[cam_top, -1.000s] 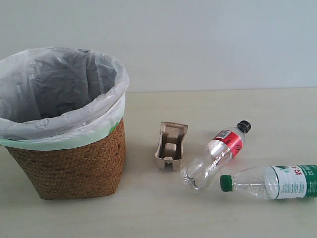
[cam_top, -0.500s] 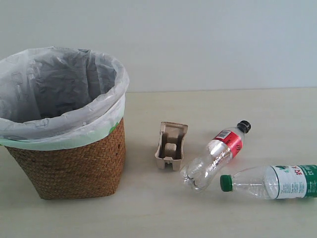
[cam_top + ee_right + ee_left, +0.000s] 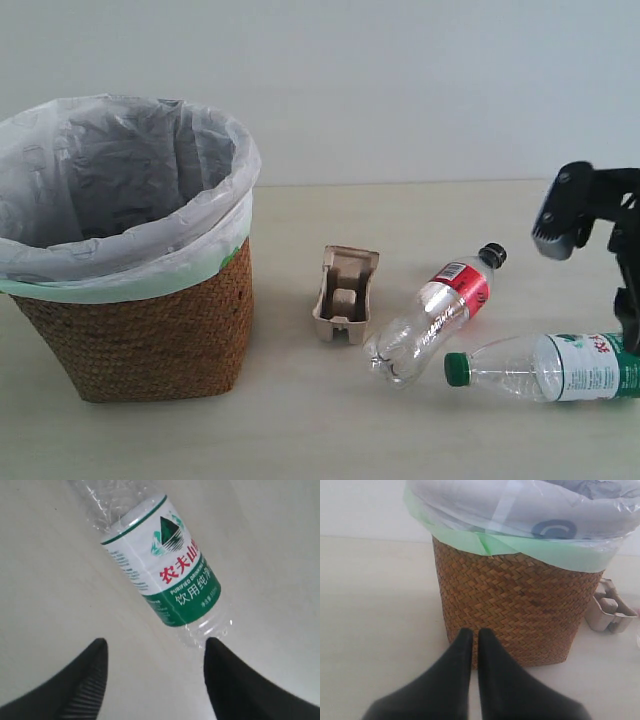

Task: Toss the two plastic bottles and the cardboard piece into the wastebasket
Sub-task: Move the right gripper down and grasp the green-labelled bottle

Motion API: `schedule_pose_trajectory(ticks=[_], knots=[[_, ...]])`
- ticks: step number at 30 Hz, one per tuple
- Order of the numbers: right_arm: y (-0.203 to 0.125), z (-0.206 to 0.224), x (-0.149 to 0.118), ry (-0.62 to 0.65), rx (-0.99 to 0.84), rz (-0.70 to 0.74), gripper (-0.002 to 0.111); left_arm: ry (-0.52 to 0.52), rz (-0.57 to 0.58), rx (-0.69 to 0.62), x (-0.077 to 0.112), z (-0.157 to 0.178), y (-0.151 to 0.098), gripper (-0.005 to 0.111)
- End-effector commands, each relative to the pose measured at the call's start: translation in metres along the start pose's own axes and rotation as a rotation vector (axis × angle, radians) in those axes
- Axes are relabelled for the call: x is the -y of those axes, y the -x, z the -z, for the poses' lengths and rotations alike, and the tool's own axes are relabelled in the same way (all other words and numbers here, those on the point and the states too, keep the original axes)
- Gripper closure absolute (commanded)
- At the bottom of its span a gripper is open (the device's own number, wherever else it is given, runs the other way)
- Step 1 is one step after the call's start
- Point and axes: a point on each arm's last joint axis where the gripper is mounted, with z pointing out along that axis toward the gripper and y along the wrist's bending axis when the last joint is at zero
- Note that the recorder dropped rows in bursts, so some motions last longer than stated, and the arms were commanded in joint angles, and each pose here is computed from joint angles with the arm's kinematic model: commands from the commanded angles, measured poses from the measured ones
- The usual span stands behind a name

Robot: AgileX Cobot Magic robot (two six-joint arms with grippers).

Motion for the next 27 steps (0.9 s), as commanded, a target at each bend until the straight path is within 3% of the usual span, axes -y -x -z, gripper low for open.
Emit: schedule_pose_trajectory(ticks=[1,6,11,19,27], knots=[[0.021,-0.023,-0.001,-0.045,-0.081,0.128,0.052,0.003,0.013,0.003,0.0,0.0,-0.001,0.103],[0.029,-0.039,0.0,-0.108,-0.188,0.212,0.049,0.003,0.013,0.003,0.0,0.0,-0.001,0.103],[0.035,-0.048,0.003,-0.13,-0.167,0.237,0.045,0.003,0.013,0.003,0.0,0.0,-0.001,0.103],[0.042,-0.092,-0.003,-0.031,-0.244,0.247,0.045,0.003,0.011,0.003,0.0,0.0,-0.001,0.103],[0.054,-0.121,-0.015,0.069,-0.201,0.188,0.045,0.003,0.009,0.003,0.0,0.0,-0.001,0.103]])
